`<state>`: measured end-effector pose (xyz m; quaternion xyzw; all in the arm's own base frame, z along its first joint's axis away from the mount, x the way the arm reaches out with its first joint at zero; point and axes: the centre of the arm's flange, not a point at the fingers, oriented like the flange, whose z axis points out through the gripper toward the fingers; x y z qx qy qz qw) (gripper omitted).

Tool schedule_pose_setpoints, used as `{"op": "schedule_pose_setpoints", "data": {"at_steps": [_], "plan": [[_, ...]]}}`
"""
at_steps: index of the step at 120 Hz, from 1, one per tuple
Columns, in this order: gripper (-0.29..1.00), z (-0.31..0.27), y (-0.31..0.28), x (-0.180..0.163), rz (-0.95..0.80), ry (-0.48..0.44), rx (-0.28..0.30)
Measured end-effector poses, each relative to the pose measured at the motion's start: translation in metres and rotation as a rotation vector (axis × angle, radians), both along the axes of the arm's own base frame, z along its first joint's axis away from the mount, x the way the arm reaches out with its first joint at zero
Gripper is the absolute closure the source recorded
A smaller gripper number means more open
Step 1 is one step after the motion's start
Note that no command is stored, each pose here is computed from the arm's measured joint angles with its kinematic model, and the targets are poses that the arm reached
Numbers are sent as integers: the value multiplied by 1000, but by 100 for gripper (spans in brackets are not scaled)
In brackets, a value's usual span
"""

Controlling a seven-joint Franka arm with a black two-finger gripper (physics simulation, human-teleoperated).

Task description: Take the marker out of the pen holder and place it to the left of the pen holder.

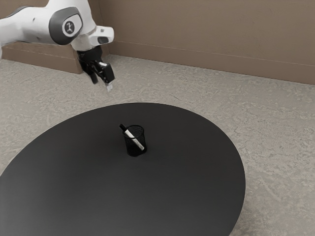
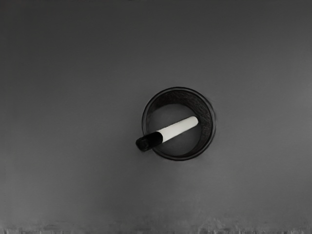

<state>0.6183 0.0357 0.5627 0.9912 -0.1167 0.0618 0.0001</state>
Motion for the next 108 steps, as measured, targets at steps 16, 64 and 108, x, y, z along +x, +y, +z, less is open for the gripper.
{"op": "schedule_pose_setpoints", "data": {"at_steps": [16,64,108], "plan": [[7,7,2,-7,1,4,46],[1,-172,65,31,145,255,-199],[3,-207,60,55,177,233,-410]]}}
